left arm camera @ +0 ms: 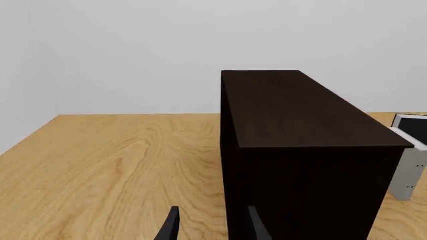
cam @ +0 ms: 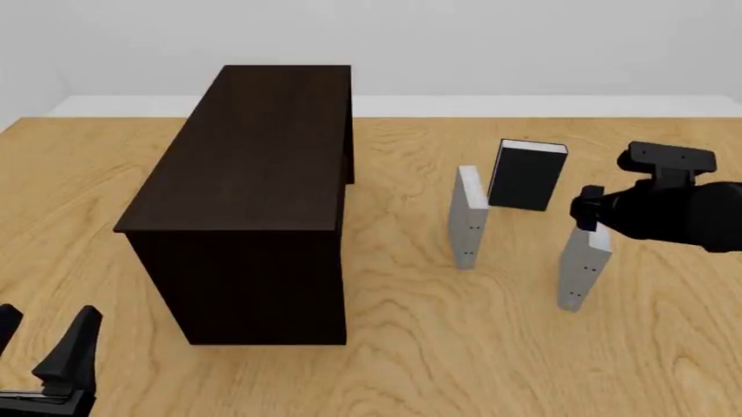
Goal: Pick up the book on the right and place it under the cabinet shelf.
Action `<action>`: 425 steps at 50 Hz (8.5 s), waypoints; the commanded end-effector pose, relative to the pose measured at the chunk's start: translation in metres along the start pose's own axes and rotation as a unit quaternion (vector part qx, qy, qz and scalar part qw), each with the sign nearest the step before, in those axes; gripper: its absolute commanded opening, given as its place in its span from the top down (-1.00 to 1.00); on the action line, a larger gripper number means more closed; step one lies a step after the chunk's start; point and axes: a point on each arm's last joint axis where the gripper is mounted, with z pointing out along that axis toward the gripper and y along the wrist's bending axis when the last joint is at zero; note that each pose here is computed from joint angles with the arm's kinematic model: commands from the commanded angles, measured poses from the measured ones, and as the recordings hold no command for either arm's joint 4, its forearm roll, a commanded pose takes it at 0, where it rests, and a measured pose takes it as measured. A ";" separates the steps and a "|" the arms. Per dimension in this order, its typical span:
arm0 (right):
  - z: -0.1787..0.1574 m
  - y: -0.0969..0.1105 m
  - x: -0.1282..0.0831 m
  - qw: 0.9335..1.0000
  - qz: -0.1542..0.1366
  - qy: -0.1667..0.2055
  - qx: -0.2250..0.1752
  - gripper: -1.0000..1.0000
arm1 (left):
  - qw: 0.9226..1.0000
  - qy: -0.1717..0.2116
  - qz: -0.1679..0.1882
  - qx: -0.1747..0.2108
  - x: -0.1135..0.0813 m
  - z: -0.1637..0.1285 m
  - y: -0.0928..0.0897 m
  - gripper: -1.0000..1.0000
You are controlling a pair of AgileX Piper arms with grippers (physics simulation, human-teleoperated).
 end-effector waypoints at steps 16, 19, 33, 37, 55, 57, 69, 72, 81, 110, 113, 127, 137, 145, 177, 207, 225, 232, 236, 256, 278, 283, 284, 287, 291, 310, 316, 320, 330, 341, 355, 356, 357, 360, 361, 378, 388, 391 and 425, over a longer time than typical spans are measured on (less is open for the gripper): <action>0.048 -0.010 0.029 0.999 0.016 0.034 0.012 -1.00 | 1.000 0.000 0.000 0.000 0.000 0.000 0.000 -1.00; 0.052 -0.011 0.031 0.999 0.018 0.037 0.013 -1.00 | 1.000 0.000 0.000 0.000 0.000 0.000 0.000 -1.00; 0.050 -0.014 0.032 0.999 0.014 0.035 0.016 1.00 | 1.000 0.000 0.000 0.000 0.000 0.000 0.000 -1.00; 0.041 -0.012 0.027 0.999 0.009 0.028 0.014 1.00 | 1.000 0.000 0.000 0.000 0.000 0.000 0.000 -1.00; -0.012 0.002 0.004 1.000 0.005 -0.022 -0.005 1.00 | 1.000 0.000 0.000 0.000 0.000 0.000 0.000 -1.00; -0.020 0.006 0.003 0.999 0.008 -0.030 -0.012 1.00 | 1.000 0.000 0.000 0.000 0.000 0.000 0.000 -1.00; -0.062 0.026 0.002 0.996 0.019 -0.067 -0.053 1.00 | 1.000 0.000 0.000 0.000 0.000 0.000 0.000 -1.00; -0.074 0.031 0.002 0.994 0.022 -0.078 -0.067 1.00 | 1.000 0.000 0.000 0.000 0.000 0.000 0.000 -1.00; -0.107 0.042 0.001 0.988 0.033 -0.109 -0.104 1.00 | 1.000 0.000 0.000 0.000 0.000 0.000 0.000 -1.00; -0.161 0.077 0.007 0.957 0.051 -0.157 -0.238 1.00 | 1.000 0.000 0.000 0.000 0.000 0.000 0.000 -1.00; -0.160 0.082 0.009 0.955 0.050 -0.155 -0.248 1.00 | 1.000 0.000 0.000 0.000 0.000 0.000 0.000 -1.00; -0.150 0.103 0.019 0.940 0.064 -0.150 -0.300 1.00 | 1.000 0.000 0.000 0.000 0.000 0.000 0.000 -1.00; -0.143 0.112 0.027 0.931 0.079 -0.148 -0.325 1.00 | 1.000 0.000 0.000 0.000 0.000 0.000 0.000 -1.00; -0.136 0.121 0.034 0.922 0.093 -0.145 -0.347 1.00 | 1.000 0.000 0.000 0.000 0.000 0.000 0.000 -1.00; -0.097 0.143 0.073 0.893 0.148 -0.132 -0.404 1.00 | 1.000 0.000 0.000 0.000 0.000 0.000 0.000 -1.00; -0.033 0.149 0.087 0.897 0.191 -0.130 -0.376 1.00 | 1.000 0.000 0.000 0.000 0.000 0.000 0.000 -1.00; -0.010 0.158 0.092 0.896 0.200 -0.125 -0.375 1.00 | 1.000 0.000 0.000 0.000 0.000 0.000 0.000 -1.00; 0.000 0.159 0.096 0.895 0.206 -0.123 -0.375 1.00 | 1.000 0.000 0.000 0.000 0.000 0.000 0.000 -1.00; 0.005 0.161 0.099 0.895 0.210 -0.122 -0.375 1.00 | 1.000 0.000 0.000 0.000 0.000 0.000 0.000 -1.00; 0.027 0.169 0.119 0.884 0.236 -0.107 -0.389 1.00 | 1.000 0.000 0.000 0.000 0.000 0.000 0.000 -1.00; 0.048 0.172 0.143 0.882 0.250 -0.089 -0.391 1.00 | 1.000 0.000 0.000 0.000 0.000 0.000 0.000 -1.00; 0.052 0.172 0.146 0.883 0.250 -0.086 -0.388 1.00 | 1.000 0.000 0.000 0.000 0.000 0.000 0.000 -1.00; 0.052 0.172 0.146 0.884 0.249 -0.086 -0.387 1.00 | 1.000 0.000 0.000 0.000 0.000 0.000 0.000 -1.00; 0.053 0.171 0.147 0.884 0.250 -0.085 -0.385 1.00 | 1.000 0.000 0.000 0.000 0.000 0.000 0.000 -1.00; 0.056 0.169 0.149 0.887 0.249 -0.085 -0.380 1.00 | 1.000 0.000 -0.001 0.000 0.000 0.000 0.000 -1.00; 0.072 0.163 0.161 0.893 0.254 -0.075 -0.363 1.00 | 1.000 0.000 0.000 0.000 0.000 0.000 0.000 -1.00; 0.075 0.163 0.164 0.895 0.253 -0.070 -0.360 -1.00 | 1.000 0.000 0.000 0.000 0.000 0.000 0.000 -1.00; 0.077 0.162 0.166 0.897 0.252 -0.067 -0.356 -1.00 | 1.000 0.000 0.000 0.000 0.000 0.000 0.000 -1.00; 0.081 0.159 0.168 0.902 0.249 -0.063 -0.346 -1.00 | 1.000 0.000 0.000 0.000 0.000 0.000 0.000 -1.00; 0.081 0.150 0.164 0.917 0.229 -0.061 -0.320 -1.00 | 1.000 0.000 0.000 0.000 0.000 0.000 0.000 -1.00; 0.082 0.140 0.154 0.940 0.187 -0.056 -0.280 -1.00 | 1.000 0.000 0.000 0.000 0.000 0.000 0.000 -1.00; 0.081 0.138 0.153 0.941 0.185 -0.057 -0.277 -1.00 | 1.000 0.000 0.000 0.000 0.000 0.000 0.000 -1.00; 0.080 0.137 0.152 0.942 0.184 -0.058 -0.276 -1.00 | 1.000 0.000 0.000 0.000 0.000 0.000 0.000 -1.00; 0.080 0.134 0.151 0.944 0.180 -0.058 -0.270 -1.00 | 1.000 0.000 0.000 0.000 0.000 0.000 0.000 -1.00; 0.080 0.133 0.150 0.945 0.177 -0.059 -0.268 -1.00 | 1.000 0.000 -0.001 0.000 0.000 0.000 0.000 -1.00; 0.067 0.117 0.131 0.962 0.125 -0.069 -0.233 -1.00 | 1.000 0.000 0.000 0.000 0.000 0.000 0.000 -1.00; 0.059 0.108 0.119 0.975 0.068 -0.063 -0.203 -1.00 | 1.000 0.000 0.000 0.000 0.000 0.000 0.000 -1.00; 0.058 0.106 0.116 0.978 0.052 -0.057 -0.193 -1.00 | 1.000 0.000 0.000 0.000 0.000 0.000 0.000 -1.00; 0.056 0.088 0.114 0.988 -0.018 -0.033 -0.153 -1.00 | 1.000 0.000 0.000 -0.001 0.000 0.000 0.000 -1.00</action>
